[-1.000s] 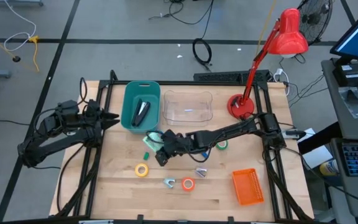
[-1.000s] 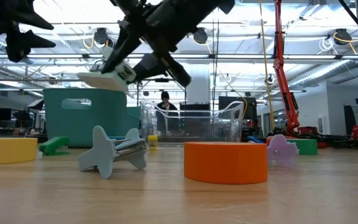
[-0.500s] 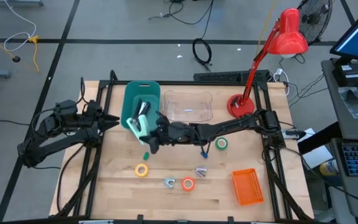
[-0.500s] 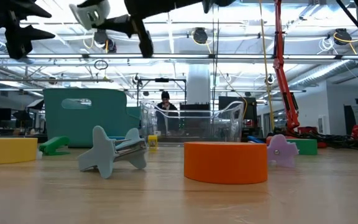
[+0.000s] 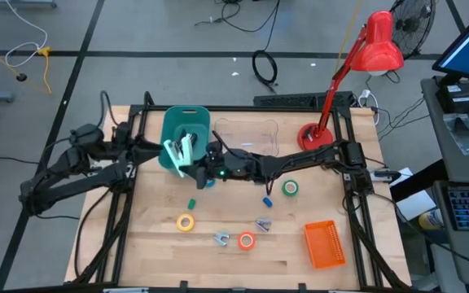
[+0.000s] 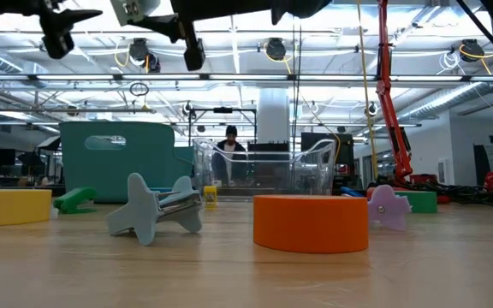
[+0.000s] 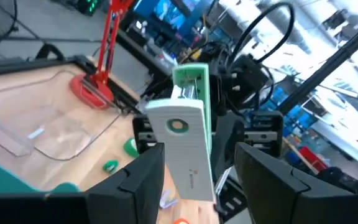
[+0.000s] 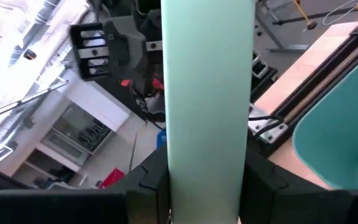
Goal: Pick and place Stapler, Stapler remover, tape
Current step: Put the light green stapler into the green bin
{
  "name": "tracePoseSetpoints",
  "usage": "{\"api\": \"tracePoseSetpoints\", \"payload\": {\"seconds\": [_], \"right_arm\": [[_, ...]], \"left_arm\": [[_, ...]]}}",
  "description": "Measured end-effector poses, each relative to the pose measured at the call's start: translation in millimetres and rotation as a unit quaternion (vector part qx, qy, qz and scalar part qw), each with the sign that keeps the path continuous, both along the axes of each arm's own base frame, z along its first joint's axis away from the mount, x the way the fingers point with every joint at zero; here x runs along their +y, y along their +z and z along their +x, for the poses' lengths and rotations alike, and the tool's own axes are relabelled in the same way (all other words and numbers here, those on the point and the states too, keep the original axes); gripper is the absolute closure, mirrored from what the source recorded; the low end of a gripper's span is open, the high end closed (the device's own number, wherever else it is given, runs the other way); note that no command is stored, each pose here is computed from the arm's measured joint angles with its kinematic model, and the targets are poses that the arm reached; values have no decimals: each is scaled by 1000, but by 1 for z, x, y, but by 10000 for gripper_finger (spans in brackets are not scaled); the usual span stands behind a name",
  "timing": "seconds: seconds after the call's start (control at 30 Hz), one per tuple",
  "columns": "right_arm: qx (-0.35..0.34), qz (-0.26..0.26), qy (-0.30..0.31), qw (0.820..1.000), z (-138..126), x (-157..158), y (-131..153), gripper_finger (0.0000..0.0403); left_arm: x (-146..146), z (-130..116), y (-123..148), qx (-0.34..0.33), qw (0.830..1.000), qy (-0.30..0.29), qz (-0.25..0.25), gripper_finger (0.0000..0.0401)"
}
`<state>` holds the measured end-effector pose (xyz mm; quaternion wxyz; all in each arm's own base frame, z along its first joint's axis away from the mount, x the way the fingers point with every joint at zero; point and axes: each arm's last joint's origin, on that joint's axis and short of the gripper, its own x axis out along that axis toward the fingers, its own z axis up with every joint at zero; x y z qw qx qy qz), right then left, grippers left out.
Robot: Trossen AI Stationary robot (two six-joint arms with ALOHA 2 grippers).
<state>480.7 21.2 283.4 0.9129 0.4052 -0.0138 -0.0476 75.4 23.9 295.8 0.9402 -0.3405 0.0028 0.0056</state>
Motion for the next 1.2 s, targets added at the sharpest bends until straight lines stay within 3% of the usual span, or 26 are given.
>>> {"api": "tracePoseSetpoints", "payload": {"seconds": [0.2, 0.47, 0.9, 1.07, 1.2], "right_arm": [[-18, 1, 6, 1000, 0, -3, 4, 287], [-20, -1, 7, 1000, 0, -3, 4, 287], [-25, 9, 5, 1000, 0, -3, 5, 287], [-25, 9, 5, 1000, 0, -3, 5, 287], [-25, 9, 6, 1000, 0, -3, 5, 287]], "left_arm": [[7, 21, -2, 25, 999, -22, -4, 201], [8, 33, 4, -2, 999, -43, -6, 199], [6, 52, -1, 15, 998, -65, -21, 149], [5, 63, 2, -3, 997, -79, -10, 158], [6, 66, 1, 0, 997, -81, -15, 190]]}}
